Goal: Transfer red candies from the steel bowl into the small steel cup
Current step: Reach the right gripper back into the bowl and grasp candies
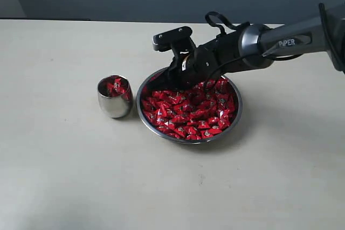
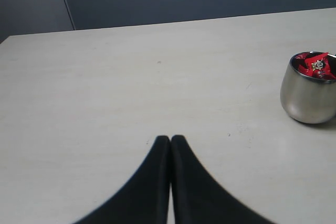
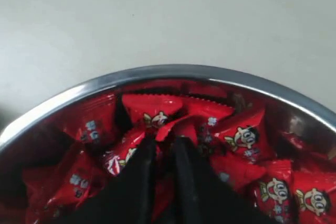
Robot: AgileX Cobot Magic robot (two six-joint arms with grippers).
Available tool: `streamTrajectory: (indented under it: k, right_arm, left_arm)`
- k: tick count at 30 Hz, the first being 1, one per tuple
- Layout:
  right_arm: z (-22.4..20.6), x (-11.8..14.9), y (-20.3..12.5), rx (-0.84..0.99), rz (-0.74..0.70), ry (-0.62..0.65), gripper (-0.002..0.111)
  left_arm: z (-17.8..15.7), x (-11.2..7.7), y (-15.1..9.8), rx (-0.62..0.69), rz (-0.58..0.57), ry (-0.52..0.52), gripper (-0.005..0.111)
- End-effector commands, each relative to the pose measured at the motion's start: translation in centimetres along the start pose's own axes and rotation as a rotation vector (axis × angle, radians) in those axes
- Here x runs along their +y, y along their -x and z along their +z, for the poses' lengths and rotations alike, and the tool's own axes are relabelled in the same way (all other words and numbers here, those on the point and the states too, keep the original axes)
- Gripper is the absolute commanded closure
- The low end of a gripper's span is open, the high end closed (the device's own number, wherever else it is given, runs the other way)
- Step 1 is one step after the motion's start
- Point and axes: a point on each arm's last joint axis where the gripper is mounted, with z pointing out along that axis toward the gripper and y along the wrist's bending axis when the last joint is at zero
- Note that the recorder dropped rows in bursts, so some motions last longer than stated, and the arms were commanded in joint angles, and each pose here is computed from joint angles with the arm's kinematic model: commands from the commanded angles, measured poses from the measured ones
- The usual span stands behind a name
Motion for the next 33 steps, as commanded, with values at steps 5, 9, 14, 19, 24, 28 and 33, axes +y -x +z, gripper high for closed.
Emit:
streamTrajectory:
  k: [5,9,14,19,24,28,33]
  right_arm:
    - [-1.1,-0.2,0.5,0.003,-0.001,-0.004,0.109]
    - [-2.7,-0.1,1.3,0.008,-0.003,-0.006,0.109]
    - [-5.0,-0.1,2.6,-0.02,-0.009,-0.007,0.109]
    - [-5.6,-0.1,2.8,-0.017,-0.009,-0.008,0.109]
    - [-4.2,-0.1,1.9,0.019,-0.012,-0.01,0.096]
    - [-2.7,-0.1,1.2,0.019,-0.01,-0.008,0.07]
    - [-1.2,-0.2,0.4,0.015,-0.002,-0.005,0.068]
  left_arm:
    - [-0.1,0.0,0.3,-0.019,0.002,-0.006,0.106]
    - [-0.1,0.0,0.3,-0.019,0.002,-0.006,0.106]
    - [-0.1,0.0,0.3,-0.019,0.002,-0.006,0.106]
    - [-0.1,0.0,0.3,-0.019,0.002,-0.006,0.106]
    - [-0.1,0.0,0.3,-0.019,0.002,-0.006,0.106]
    - [-0.1,0.0,0.3,-0.019,0.002,-0.006,0.106]
    - [-0.1,0.0,0.3,-0.019,0.002,-0.006,0.106]
